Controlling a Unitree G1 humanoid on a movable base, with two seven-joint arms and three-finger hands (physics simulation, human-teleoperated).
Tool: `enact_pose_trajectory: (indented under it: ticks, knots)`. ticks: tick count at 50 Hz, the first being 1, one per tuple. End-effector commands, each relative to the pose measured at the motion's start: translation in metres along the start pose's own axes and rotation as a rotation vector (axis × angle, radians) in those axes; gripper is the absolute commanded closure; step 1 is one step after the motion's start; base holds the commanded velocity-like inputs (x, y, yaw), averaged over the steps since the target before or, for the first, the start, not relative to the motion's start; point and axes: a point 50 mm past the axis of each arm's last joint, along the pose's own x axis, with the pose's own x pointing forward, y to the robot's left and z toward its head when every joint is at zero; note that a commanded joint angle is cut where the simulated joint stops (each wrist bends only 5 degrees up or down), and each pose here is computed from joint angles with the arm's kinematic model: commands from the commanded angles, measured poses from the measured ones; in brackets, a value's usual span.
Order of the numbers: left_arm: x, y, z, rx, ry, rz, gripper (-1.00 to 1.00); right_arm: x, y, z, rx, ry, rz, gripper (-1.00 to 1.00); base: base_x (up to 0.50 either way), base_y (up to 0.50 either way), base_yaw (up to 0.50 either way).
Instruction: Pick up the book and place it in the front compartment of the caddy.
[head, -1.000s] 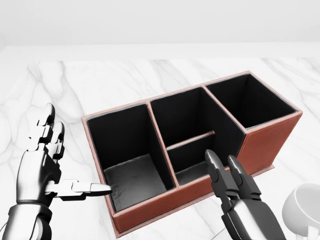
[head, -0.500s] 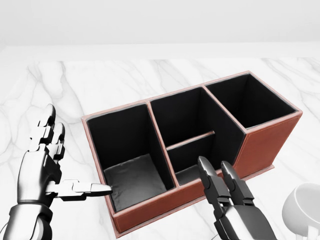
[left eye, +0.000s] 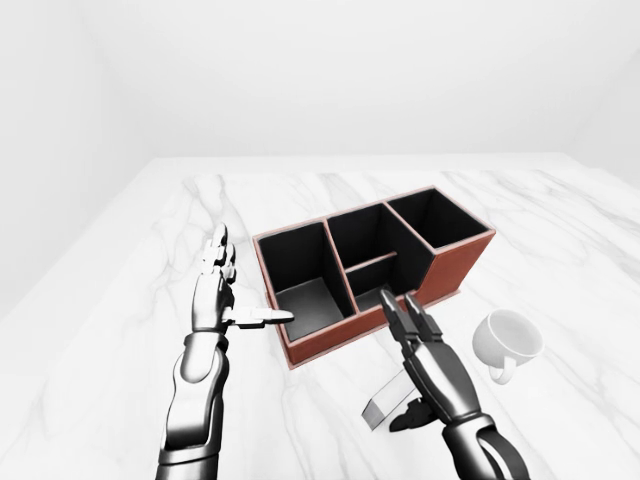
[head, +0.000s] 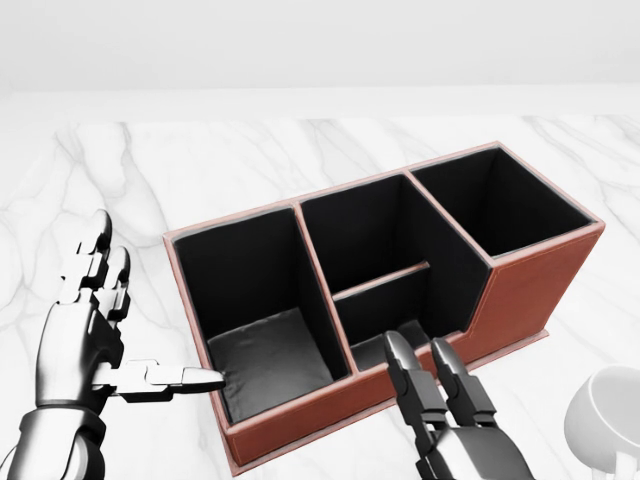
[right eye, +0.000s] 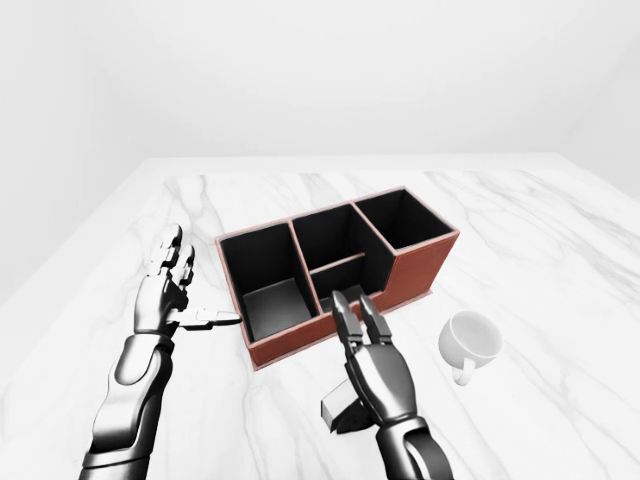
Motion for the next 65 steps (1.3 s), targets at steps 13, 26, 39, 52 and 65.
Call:
enact_pose_trajectory:
  ticks: [13, 26, 39, 52, 65]
  knots:
    - [0.001, 0.0, -0.003, 0.002, 0.012, 0.002, -1.0, -0.001, 0.012, -0.003, -0.023, 0.005, 0.023, -1.0, 0.0, 0.0, 0.0]
    - [0.001, 0.0, -0.002, 0.002, 0.011, 0.003, -1.0, 0.006, 0.013, -0.009, -0.027, 0.017, 0.022, -1.0, 0.0, 0.0, 0.0]
    - [0.0, 0.0, -0.004, 0.003, 0.019, 0.003, -1.0, 0.007, 0.018, -0.012, -0.034, 0.031, 0.026, -1.0, 0.0, 0.0, 0.0]
    - [0.001, 0.0, -0.006, 0.005, 0.027, 0.006, -1.0, 0.005, 0.028, -0.016, -0.047, 0.046, 0.043, -1.0, 0.0, 0.0, 0.0]
    - [0.001, 0.0, -0.006, 0.007, 0.028, 0.007, -1.0, 0.003, 0.036, -0.019, -0.057, 0.052, 0.057, -1.0, 0.0, 0.0, 0.0]
